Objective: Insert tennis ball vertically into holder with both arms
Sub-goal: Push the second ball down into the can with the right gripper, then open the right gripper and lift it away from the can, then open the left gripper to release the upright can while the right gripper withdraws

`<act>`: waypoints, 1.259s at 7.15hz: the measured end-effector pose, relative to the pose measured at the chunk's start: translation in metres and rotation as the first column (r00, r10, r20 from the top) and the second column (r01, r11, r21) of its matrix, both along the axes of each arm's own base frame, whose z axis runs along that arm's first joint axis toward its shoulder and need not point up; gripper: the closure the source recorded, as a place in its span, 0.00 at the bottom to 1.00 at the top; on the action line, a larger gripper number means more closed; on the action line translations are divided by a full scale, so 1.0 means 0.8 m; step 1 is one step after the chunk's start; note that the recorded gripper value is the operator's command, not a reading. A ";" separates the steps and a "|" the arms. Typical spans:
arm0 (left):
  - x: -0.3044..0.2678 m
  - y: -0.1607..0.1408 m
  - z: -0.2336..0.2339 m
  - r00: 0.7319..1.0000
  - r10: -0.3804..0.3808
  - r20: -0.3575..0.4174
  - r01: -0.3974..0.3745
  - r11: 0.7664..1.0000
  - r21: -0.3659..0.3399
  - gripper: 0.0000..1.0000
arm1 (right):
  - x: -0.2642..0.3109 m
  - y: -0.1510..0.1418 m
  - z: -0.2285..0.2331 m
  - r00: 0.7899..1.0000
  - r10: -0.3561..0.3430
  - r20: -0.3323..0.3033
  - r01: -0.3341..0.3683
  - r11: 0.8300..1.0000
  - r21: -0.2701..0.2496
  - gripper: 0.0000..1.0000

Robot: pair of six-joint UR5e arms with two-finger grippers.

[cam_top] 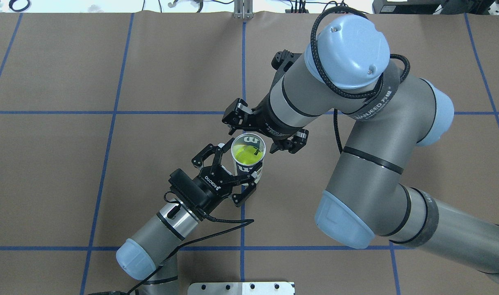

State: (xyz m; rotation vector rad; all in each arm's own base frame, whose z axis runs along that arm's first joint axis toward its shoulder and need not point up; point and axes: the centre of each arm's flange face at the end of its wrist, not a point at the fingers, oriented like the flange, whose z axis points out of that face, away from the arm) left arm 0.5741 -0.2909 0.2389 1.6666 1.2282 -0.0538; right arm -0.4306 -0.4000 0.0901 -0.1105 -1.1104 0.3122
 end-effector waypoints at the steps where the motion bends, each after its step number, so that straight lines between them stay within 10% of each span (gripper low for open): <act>1: 0.000 0.000 0.000 1.000 0.000 0.000 0.000 1.000 0.000 0.12 | 0.003 0.000 0.000 1.000 0.000 0.003 0.000 1.000 0.003 0.00; 9: -0.119 0.012 0.032 0.997 -0.049 -0.060 0.047 0.998 -0.031 0.02 | 0.069 -0.054 0.055 0.997 0.065 -0.043 -0.066 0.998 -0.017 0.00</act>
